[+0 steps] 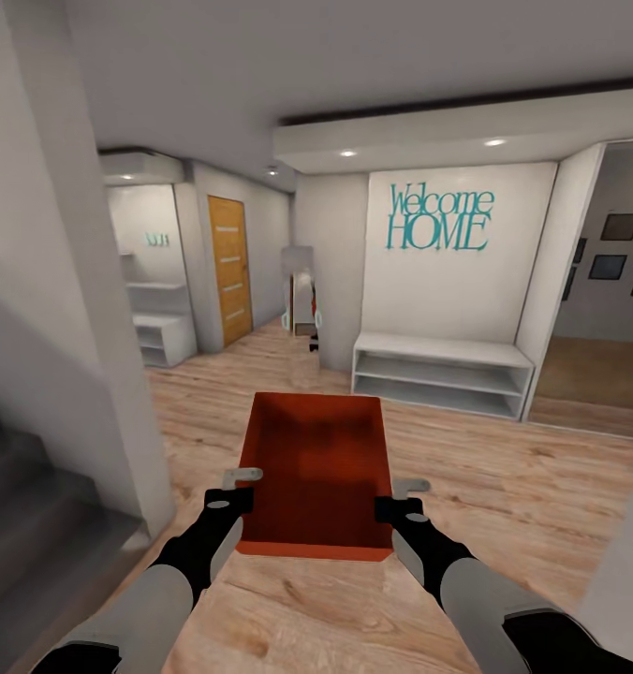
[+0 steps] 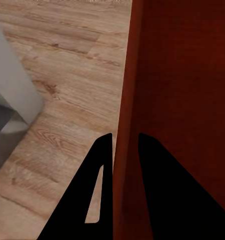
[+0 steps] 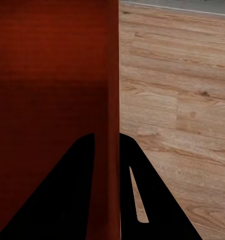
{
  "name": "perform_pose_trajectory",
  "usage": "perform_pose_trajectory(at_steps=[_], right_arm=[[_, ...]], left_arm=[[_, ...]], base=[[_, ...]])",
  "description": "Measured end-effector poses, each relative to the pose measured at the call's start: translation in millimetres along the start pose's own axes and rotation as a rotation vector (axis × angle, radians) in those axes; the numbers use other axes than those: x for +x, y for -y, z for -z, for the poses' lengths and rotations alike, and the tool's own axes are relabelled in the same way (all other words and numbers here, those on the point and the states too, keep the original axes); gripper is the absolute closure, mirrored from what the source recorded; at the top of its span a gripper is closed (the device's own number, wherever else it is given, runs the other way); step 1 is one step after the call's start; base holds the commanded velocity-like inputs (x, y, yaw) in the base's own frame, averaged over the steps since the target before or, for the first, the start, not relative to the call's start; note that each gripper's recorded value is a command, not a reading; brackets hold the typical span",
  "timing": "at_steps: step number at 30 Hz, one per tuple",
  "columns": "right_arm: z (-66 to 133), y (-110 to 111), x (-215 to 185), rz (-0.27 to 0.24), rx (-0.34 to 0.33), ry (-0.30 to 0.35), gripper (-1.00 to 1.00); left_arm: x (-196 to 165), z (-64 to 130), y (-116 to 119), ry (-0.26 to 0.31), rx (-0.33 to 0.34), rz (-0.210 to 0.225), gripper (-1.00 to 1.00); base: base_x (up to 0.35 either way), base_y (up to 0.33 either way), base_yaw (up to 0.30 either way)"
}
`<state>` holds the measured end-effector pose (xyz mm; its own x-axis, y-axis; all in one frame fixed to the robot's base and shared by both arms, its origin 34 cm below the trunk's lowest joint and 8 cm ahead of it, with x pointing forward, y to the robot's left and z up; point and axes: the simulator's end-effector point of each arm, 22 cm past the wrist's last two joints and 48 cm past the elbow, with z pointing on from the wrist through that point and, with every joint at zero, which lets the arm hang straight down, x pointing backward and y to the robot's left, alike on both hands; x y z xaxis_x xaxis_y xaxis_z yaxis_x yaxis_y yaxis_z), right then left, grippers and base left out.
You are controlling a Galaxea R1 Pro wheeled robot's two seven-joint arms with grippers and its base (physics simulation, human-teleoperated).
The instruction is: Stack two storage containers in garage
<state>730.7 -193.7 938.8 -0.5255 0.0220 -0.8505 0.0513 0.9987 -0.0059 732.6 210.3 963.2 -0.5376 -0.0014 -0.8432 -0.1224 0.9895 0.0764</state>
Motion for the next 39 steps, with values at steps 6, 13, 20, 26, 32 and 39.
perform_pose_trajectory(at_steps=[6,13,20,26,32,39], right_arm=[[0.0,0.0,0.0,0.000,0.000,0.000,1.00],[0.1,-0.5,0.1,0.000,0.000,0.000,1.00],[0.1,-0.5,0.0,0.000,0.000,0.000,1.00],[0.1,-0.5,0.0,0.000,0.000,0.000,1.00],[0.1,-0.6,0.1,0.000,0.000,0.000,1.00],[0.1,-0.6,0.3,0.001,0.000,-0.001,1.00]], left_arm=[[0.0,0.0,0.0,0.000,0.000,0.000,1.00],[0.0,-0.2,-0.5,0.000,0.001,0.000,1.00],[0.0,-0.2,-0.5,0.000,0.001,0.000,1.00],[0.0,-0.2,-0.5,0.000,0.001,0.000,1.00],[0.1,-0.2,-0.6,0.000,0.001,0.000,1.00],[0.4,-0.2,-0.6,-0.001,0.000,0.001,1.00]], base=[[0.324,0.000,0.000],[0.324,0.000,0.000],[0.324,0.000,0.000],[0.324,0.000,0.000],[0.324,0.000,0.000],[0.324,0.000,0.000]])
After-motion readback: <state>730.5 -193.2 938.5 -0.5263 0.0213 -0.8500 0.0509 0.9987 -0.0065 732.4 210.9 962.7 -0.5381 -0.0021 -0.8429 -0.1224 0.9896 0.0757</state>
